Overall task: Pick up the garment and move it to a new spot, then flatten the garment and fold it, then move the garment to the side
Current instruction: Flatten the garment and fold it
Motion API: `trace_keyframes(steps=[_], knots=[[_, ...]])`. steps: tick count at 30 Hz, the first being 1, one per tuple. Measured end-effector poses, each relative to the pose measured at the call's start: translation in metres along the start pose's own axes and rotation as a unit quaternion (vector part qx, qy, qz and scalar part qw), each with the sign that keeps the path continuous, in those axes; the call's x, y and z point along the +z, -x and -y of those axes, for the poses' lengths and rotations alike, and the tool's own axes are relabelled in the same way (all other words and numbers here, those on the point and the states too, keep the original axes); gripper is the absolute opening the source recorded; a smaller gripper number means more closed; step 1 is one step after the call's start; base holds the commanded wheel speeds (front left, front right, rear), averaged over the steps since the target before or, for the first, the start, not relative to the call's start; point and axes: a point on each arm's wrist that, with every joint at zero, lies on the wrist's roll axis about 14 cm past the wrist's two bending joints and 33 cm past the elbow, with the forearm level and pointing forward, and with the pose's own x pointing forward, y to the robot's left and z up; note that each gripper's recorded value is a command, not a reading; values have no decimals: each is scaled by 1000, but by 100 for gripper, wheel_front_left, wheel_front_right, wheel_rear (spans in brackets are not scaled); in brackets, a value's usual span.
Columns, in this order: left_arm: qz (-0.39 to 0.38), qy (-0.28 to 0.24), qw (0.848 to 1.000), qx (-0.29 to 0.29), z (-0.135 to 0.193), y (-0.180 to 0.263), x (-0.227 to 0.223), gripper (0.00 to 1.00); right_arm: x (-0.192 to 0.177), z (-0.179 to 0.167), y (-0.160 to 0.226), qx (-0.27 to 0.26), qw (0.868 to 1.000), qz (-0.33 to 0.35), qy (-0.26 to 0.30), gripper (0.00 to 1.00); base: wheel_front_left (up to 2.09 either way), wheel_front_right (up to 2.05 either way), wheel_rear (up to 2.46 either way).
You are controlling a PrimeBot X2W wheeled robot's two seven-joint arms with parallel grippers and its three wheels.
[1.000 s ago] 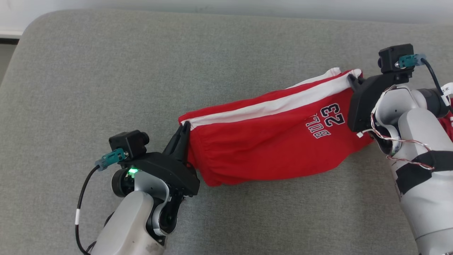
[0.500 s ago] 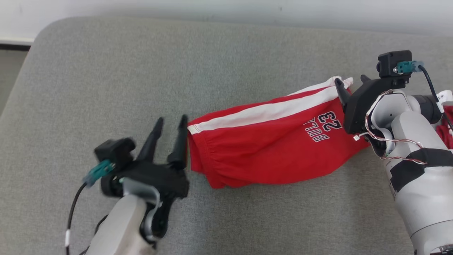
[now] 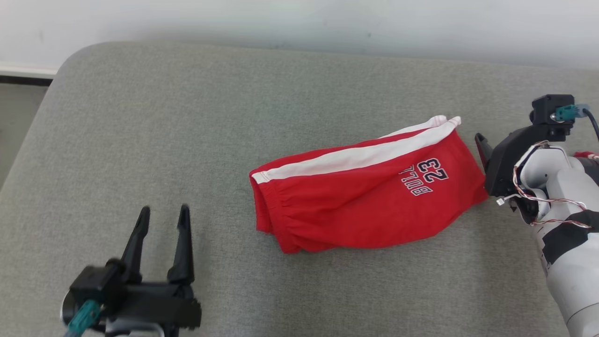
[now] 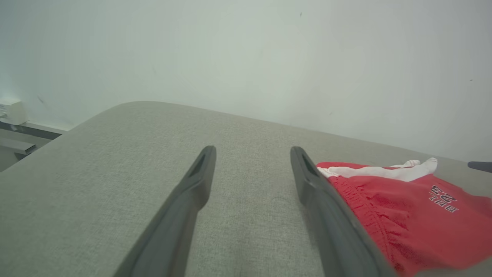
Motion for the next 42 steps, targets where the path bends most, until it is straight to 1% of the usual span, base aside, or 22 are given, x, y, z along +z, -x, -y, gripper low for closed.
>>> trace_keyframes(steps=[5, 10, 14, 16, 22, 23, 24, 25, 29, 30, 33, 37, 39, 42], knots=[[-15, -19, 999, 36, -26, 18, -8, 100, -12, 0, -12, 0, 1000, -24, -12, 100, 0, 0, 0], [-30, -26, 998, 56, -41, 34, -15, 100, -22, 2, -24, -2, 999, -43, -15, 100, 0, 0, 0], [-43, -22, 996, 69, -47, 45, -21, 100, -42, -11, -35, 11, 997, -79, -24, 100, 0, 0, 0], [-46, -20, 996, 73, -48, 47, -23, 100, -47, -17, -37, 17, 996, -86, -24, 100, 0, 0, 0], [-49, -10, 996, 78, -48, 51, -25, 100, -59, -17, -38, 16, 994, -107, -20, 100, 0, 0, 0], [-48, -9, 996, 77, -47, 51, -25, 100, -60, -18, -38, 16, 994, -111, -16, 91, 0, 0, 0], [-48, -9, 996, 77, -46, 51, -25, 100, -61, -18, -37, 16, 993, -112, -13, 30, 0, 0, 0], [-48, -7, 996, 77, -46, 51, -24, 100, -62, -18, -37, 16, 993, -112, -10, 0, 0, 0, 0], [-47, -5, 996, 75, -44, 51, -24, 100, -64, -18, -34, 16, 994, -111, -9, 0, 0, 0, 0], [-46, -4, 996, 73, -43, 51, -24, 100, -64, -18, -32, 16, 995, -100, -20, 0, 0, 0, 0], [-45, -3, 996, 74, -44, 52, -23, 100, -64, -15, -28, 13, 996, -86, -29, 0, 0, 0, 0], [-40, -1, 996, 74, -44, 55, -20, 100, -67, -7, -17, 4, 997, -57, -49, 0, 0, 0, 0], [-40, 0, 997, 72, -43, 57, -20, 100, -68, -1, -9, -2, 998, -42, -50, 0, 0, 0, 0], [-38, 3, 997, 62, -37, 56, -20, 100, -70, 15, 3, -19, 998, -22, -55, 0, 0, 0, 0]])
